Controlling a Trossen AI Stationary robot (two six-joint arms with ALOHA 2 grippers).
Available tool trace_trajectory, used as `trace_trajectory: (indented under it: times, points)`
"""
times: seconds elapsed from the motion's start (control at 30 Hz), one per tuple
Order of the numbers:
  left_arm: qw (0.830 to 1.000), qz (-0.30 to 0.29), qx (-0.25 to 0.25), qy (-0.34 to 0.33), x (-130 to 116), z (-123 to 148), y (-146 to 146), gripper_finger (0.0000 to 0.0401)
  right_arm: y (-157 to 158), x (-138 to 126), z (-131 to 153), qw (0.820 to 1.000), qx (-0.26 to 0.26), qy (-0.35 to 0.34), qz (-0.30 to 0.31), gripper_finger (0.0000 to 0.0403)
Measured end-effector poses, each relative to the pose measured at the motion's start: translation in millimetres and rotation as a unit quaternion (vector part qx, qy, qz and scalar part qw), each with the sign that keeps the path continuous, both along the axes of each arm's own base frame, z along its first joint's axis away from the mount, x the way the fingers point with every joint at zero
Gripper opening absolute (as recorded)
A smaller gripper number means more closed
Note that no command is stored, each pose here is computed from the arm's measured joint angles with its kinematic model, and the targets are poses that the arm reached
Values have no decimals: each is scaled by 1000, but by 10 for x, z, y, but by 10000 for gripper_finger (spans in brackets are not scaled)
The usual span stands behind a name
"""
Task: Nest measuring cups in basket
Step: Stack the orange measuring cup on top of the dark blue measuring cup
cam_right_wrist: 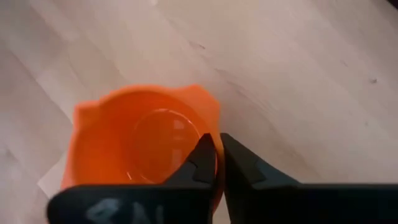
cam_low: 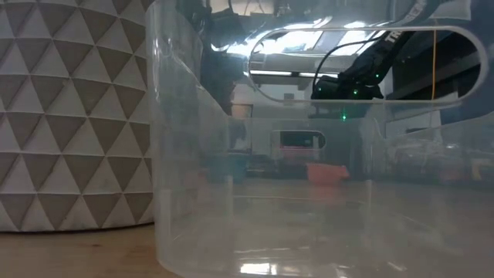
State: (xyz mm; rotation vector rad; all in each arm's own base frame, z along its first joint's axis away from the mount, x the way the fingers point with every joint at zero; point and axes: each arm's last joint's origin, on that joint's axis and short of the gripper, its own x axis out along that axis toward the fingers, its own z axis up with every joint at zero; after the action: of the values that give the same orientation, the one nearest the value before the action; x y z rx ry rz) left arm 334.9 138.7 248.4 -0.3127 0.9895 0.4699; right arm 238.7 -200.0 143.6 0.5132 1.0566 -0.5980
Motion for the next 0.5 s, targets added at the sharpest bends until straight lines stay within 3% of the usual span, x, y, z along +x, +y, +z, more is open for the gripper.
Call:
trace_trajectory:
  times: [0.17,0.5]
  points:
    - [1000,-1,1,-5,8,5,3,115,-7,9,19,999,-11,6,30,18]
    - [999,-3,14,-42,66,47,25,115,-70,246,387,980,-87,17,177,17]
